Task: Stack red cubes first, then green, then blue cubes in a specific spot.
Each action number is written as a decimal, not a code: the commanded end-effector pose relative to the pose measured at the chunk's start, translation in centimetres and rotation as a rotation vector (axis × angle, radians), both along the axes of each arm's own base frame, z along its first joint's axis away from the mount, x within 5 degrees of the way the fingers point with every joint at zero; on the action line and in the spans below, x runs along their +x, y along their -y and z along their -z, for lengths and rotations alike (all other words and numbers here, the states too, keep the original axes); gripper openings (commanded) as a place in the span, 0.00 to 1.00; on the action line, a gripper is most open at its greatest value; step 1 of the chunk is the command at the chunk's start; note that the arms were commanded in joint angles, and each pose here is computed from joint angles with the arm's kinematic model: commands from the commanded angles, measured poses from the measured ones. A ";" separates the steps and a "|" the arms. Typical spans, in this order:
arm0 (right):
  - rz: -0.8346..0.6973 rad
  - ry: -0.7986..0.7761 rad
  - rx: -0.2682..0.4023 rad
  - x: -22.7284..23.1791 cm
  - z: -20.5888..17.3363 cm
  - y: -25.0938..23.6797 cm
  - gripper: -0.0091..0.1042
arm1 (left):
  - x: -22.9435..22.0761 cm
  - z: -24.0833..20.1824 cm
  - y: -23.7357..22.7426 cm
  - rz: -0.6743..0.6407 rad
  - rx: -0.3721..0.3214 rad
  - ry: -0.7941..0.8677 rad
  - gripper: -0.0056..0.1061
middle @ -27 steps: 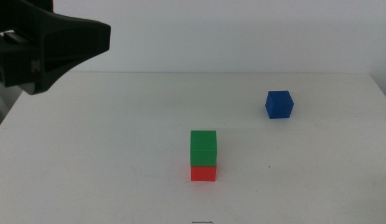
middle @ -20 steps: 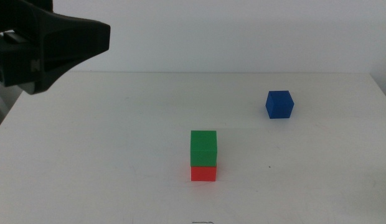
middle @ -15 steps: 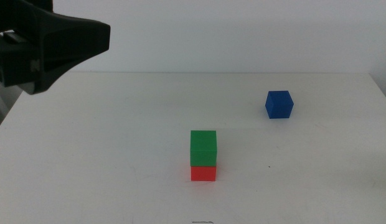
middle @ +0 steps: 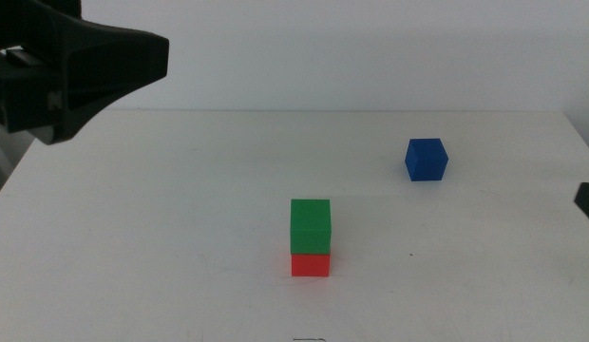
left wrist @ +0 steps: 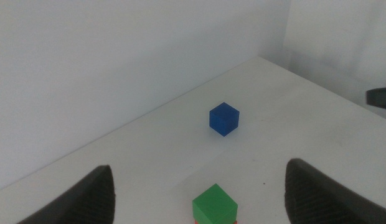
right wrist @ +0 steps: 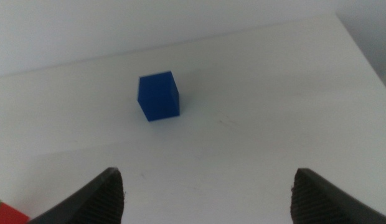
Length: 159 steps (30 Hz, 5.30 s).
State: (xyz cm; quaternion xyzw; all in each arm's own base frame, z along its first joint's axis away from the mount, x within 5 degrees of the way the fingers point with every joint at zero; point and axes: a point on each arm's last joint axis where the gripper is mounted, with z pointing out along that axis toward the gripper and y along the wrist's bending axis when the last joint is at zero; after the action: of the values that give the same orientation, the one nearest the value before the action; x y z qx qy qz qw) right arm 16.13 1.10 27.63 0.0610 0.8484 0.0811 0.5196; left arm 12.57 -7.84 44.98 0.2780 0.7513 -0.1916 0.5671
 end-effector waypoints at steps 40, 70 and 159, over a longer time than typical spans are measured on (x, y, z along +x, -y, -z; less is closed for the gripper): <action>-0.237 -0.479 -0.214 29.6 -0.5 -10.1 0.91 | -0.1 -1.4 -0.1 -0.016 -0.076 0.063 0.89; -0.094 -0.617 -0.238 31.1 4.3 -9.5 0.07 | -0.1 -1.4 -0.1 -0.016 -0.077 0.063 0.89; -0.052 -0.453 -0.121 12.0 -7.2 -28.5 0.66 | 0.3 -1.2 0.1 -0.016 -0.071 0.050 0.89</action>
State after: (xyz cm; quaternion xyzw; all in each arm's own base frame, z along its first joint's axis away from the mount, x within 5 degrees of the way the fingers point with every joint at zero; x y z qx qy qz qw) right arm 28.65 31.28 30.07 0.0147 0.9656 -0.0003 0.2597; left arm 13.02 -8.02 44.76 0.2779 0.7558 -0.1917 0.5610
